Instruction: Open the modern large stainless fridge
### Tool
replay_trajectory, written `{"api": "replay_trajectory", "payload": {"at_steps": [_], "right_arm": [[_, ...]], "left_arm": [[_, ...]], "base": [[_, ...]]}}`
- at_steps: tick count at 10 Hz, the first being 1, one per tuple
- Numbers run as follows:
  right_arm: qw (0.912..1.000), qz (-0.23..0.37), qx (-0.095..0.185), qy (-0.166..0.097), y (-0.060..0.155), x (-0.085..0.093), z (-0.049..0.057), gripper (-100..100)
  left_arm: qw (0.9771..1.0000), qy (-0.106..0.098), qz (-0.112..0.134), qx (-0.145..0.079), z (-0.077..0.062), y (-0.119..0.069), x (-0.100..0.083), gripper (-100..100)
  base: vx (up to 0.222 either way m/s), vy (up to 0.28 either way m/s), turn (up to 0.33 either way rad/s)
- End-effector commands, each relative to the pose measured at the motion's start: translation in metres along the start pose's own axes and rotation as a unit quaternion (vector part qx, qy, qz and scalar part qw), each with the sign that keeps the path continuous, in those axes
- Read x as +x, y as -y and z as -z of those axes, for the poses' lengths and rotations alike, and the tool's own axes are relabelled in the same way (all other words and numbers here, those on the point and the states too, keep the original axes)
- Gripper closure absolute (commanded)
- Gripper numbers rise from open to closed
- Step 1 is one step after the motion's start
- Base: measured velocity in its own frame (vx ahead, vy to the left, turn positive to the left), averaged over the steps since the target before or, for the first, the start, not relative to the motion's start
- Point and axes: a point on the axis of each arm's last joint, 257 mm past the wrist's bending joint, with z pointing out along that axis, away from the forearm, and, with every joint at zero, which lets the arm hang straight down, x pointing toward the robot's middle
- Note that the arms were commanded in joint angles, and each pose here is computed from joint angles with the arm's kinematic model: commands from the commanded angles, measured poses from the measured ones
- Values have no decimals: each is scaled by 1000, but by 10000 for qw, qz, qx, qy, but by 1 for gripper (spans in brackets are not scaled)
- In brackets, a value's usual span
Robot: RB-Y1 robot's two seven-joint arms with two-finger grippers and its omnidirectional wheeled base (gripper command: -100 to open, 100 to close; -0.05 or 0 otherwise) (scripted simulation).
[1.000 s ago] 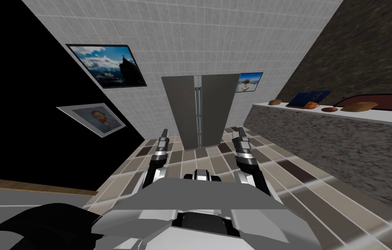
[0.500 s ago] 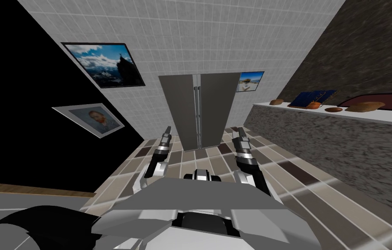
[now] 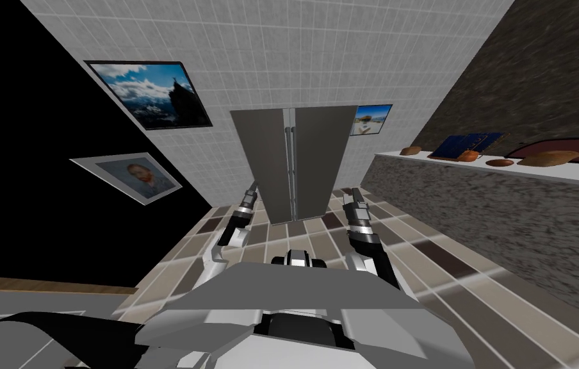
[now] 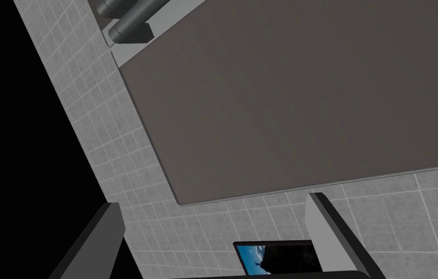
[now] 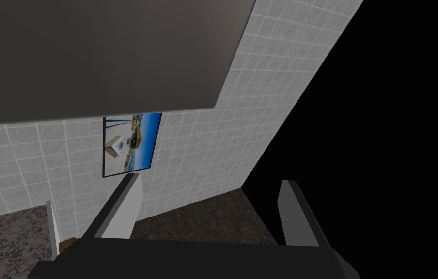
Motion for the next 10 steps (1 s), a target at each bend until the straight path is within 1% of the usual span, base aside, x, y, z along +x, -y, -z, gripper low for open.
{"api": "replay_trajectory", "payload": {"at_steps": [1,2,3,4,5,6,7,9,10], "right_arm": [[10000,0,0,0,0,0,0,0],[10000,0,0,0,0,0,0,0],[10000,0,0,0,0,0,0,0],[10000,0,0,0,0,0,0,0],[10000,0,0,0,0,0,0,0],[10000,0,0,0,0,0,0,0],[10000,0,0,0,0,0,0,0],[10000,0,0,0,0,0,0,0],[10000,0,0,0,0,0,0,0]], "left_arm": [[9998,-197,-43,-28,-18,-1,4,-100],[9994,-336,-85,-97,-28,-6,6,-100],[9994,-329,-86,-52,-31,-2,6,-100],[9987,-467,-140,-130,-41,-7,8,-100],[9988,-460,-142,-82,-44,-3,7,-100],[9979,-595,-209,-167,-55,-7,8,-100],[9980,-586,-210,-117,-58,-3,8,-100],[9956,-820,-363,-266,-78,-11,7,-100],[9957,-819,-382,-214,-85,-4,6,-100]], "base": [[53,-18,3],[44,-28,6],[34,-21,3],[48,-19,5],[41,-20,1],[41,-25,5],[35,-22,1],[53,-41,1],[46,-39,4]]}}
